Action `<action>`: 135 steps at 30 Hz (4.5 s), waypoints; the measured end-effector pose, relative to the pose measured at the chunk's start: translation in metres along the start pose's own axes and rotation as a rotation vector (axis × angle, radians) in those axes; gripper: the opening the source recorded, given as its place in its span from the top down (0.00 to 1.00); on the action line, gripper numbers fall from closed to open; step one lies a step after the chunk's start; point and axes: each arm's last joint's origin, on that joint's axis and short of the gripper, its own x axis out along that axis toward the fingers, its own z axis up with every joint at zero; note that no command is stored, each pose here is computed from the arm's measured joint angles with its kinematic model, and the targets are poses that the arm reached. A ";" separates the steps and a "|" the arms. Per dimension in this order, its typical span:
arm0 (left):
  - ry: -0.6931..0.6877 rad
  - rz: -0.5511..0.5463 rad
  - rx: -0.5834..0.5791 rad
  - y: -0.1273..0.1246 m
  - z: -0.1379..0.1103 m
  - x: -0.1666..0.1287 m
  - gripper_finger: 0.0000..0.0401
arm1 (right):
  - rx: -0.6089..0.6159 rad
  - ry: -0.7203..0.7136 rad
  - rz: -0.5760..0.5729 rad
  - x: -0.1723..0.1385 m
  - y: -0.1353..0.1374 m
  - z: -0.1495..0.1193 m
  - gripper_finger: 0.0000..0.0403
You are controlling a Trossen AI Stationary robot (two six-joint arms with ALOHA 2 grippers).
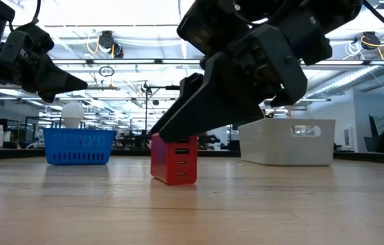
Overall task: Pick & Place Office items
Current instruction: Put the red charger adapter into the grey bin
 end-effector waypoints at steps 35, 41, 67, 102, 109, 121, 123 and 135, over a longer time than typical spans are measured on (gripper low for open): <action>0.000 0.000 -0.002 0.000 0.000 0.000 0.98 | 0.053 -0.019 -0.017 0.001 0.000 -0.001 0.33; 0.001 0.000 -0.001 0.000 0.000 0.000 0.98 | 0.054 -0.045 -0.014 -0.001 0.000 0.003 0.33; 0.004 0.001 0.001 0.000 0.000 0.000 0.98 | 0.118 -0.431 -0.307 -0.217 -0.021 -0.015 0.33; 0.002 0.000 0.005 0.000 0.000 0.000 0.98 | 0.270 -0.857 -0.392 -0.254 -0.019 -0.121 0.33; -0.004 0.000 0.000 0.000 0.000 0.000 0.98 | 0.229 -0.758 -0.435 -0.261 -0.023 -0.080 0.33; 0.000 0.000 -0.003 0.000 0.000 0.000 0.98 | 0.345 -0.493 -0.688 -0.243 -0.041 -0.069 0.33; 0.000 0.000 -0.003 0.000 0.000 0.000 0.98 | 0.385 -0.435 -0.709 -0.236 -0.046 -0.075 0.33; 0.000 0.000 -0.001 0.000 0.000 0.000 0.98 | 0.539 -0.146 -0.734 -0.206 -0.071 -0.107 0.32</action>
